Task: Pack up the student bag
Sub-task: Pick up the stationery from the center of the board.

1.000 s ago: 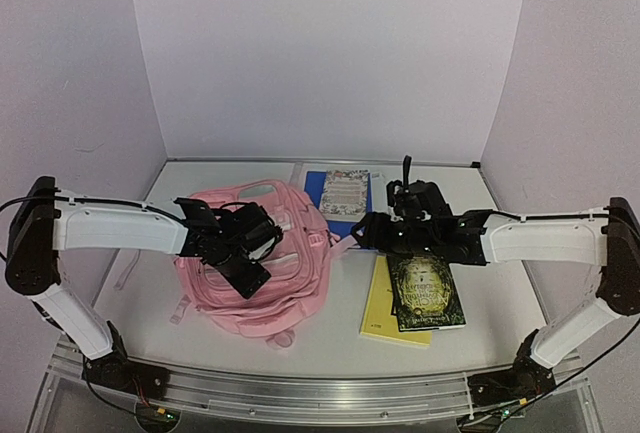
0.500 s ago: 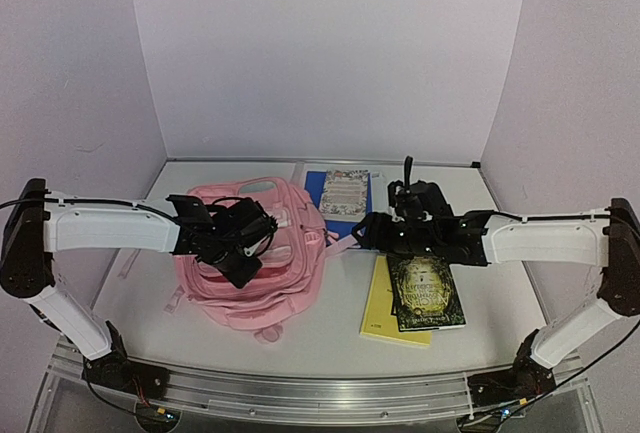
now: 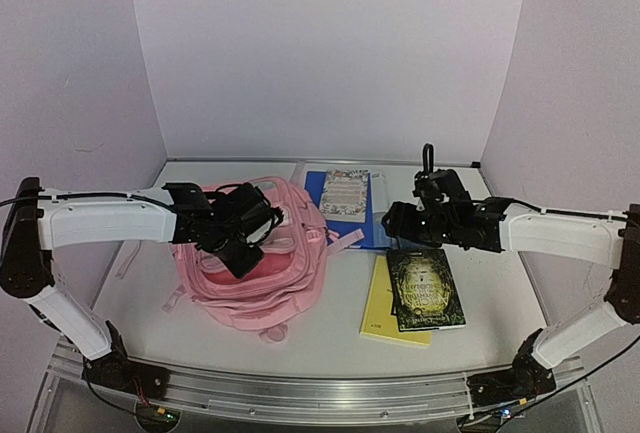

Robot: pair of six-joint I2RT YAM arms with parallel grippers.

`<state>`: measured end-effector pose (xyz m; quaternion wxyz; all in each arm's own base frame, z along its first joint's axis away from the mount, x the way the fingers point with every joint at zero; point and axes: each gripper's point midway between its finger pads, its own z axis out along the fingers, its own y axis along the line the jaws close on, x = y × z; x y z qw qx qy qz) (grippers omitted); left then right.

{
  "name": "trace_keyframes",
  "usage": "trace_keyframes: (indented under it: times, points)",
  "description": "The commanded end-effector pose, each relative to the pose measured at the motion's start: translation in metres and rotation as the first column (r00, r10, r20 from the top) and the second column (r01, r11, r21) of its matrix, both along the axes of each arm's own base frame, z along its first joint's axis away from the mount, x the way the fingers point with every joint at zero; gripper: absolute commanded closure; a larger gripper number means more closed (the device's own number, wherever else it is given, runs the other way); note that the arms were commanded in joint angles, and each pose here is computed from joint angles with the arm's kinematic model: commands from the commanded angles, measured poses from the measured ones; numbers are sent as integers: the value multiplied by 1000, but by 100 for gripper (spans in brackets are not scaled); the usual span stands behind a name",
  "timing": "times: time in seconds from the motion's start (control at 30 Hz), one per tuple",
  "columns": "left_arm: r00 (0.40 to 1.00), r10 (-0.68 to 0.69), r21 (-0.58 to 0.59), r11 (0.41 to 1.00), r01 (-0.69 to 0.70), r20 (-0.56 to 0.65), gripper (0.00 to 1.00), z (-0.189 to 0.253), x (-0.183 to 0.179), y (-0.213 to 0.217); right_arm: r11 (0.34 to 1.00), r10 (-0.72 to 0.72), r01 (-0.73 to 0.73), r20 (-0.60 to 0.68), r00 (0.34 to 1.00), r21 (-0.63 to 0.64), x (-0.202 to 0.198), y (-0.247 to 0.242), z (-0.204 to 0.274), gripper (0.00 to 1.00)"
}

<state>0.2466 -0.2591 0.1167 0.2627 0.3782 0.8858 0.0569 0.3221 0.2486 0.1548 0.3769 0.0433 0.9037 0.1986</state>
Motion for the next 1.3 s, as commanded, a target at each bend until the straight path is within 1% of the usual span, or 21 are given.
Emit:
trace_keyframes:
  times: [0.0,0.13,0.27,0.37,0.47,0.57,0.77,0.97,1.13,1.27]
  points:
    - [984,-43,-155,985,70,174,100,83,26,-32,990,-34,35,16,999,-136,32,-32,1,26]
    - [969,-88,-212,967,139,232,100,112,36,-45,977,-45,43,-4,999,-208,61,-53,-13,25]
    - [979,-48,-338,934,115,199,100,121,58,-35,964,-27,15,-38,999,-267,84,-62,-32,24]
    - [982,-27,-419,902,105,187,100,129,63,-30,962,-3,-19,-79,997,-274,99,-66,-49,21]
    - [974,-18,-453,883,122,227,100,136,64,-27,958,10,-42,-115,993,-284,112,-66,-63,20]
    - [973,2,-461,881,108,232,100,136,67,-19,952,38,-78,-139,990,-296,120,-60,-72,20]
    - [976,-5,-483,868,112,218,100,132,62,-18,928,18,-86,-186,982,-362,131,-63,-96,26]
    - [984,-27,-488,866,110,174,100,121,60,-26,909,-27,-57,-195,980,-414,144,-68,-113,29]
    - [987,-34,-485,868,106,156,100,115,61,-28,903,-44,-59,-226,973,-426,148,-67,-133,40]
    - [986,-30,-483,869,106,162,100,115,62,-27,917,-35,-64,-239,970,-393,148,-62,-135,50]
